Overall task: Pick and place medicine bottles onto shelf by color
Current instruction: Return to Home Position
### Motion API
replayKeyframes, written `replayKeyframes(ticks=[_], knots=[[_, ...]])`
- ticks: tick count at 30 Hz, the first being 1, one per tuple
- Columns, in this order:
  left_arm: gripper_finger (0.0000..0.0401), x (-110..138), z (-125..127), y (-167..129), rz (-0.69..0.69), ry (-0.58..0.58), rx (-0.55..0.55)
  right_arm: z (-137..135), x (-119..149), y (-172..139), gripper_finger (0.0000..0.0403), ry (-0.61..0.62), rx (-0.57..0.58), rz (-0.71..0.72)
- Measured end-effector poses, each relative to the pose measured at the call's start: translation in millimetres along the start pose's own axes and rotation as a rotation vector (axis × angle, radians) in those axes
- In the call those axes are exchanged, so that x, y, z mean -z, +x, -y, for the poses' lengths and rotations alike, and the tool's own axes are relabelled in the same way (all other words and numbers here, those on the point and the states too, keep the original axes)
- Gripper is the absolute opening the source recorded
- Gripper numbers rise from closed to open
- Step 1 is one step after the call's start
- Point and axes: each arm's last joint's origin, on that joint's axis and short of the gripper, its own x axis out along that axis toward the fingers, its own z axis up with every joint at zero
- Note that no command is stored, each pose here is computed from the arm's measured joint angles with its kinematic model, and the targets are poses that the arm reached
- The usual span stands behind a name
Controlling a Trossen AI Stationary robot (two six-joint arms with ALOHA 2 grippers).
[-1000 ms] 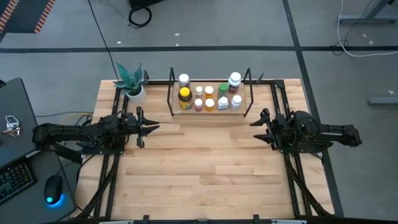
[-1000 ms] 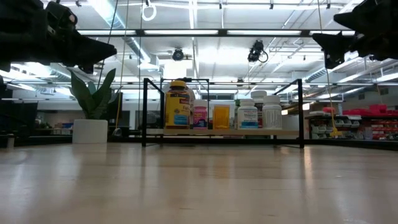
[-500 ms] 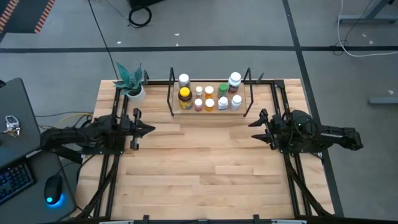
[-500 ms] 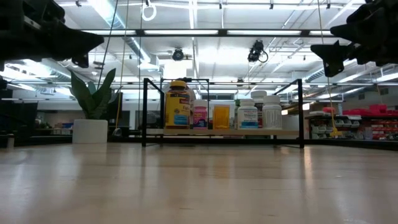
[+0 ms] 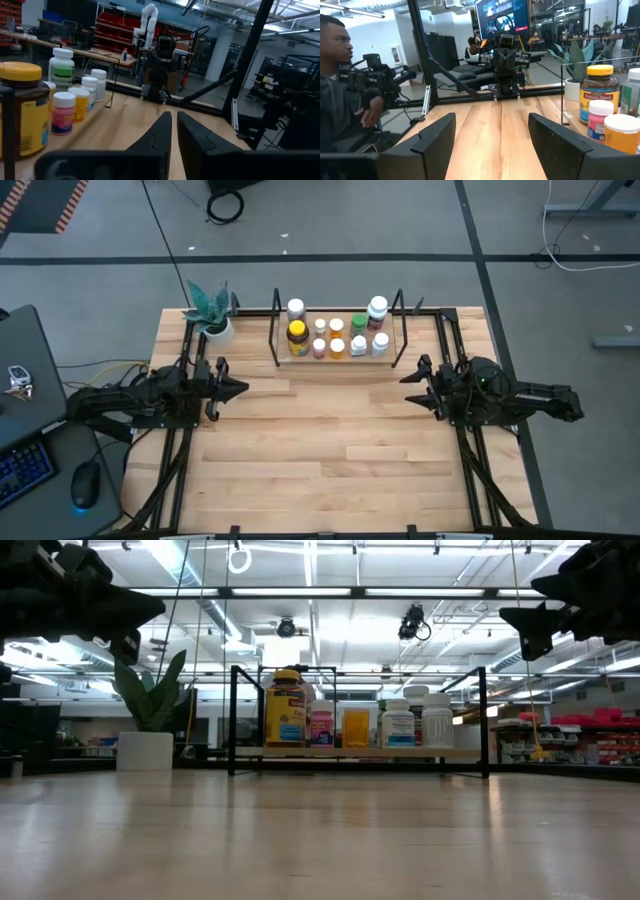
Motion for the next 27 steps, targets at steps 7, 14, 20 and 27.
replayKeyframes(ticks=[7, 14, 20, 27], knots=[[0.0037, 0.1, -0.1, 0.1, -0.001, -0.002, -0.001, 0.0, 0.1, 0.0, 0.0257, 0.000, 0.000, -0.001], [0.0028, 0.1, -0.1, 0.1, -0.001, -0.003, -0.001, 0.0, 0.1, 0.0, 0.0257, 0.000, 0.000, -0.001], [0.0039, 0.0, -0.1, 0.1, 0.000, -0.003, -0.001, 0.0, 0.2, 0.0, 0.0257, 0.001, 0.000, -0.002], [0.0034, 0.1, -0.1, 0.1, 0.000, -0.002, -0.002, 0.0, 0.2, 0.0, 0.0257, 0.001, 0.000, -0.002]])
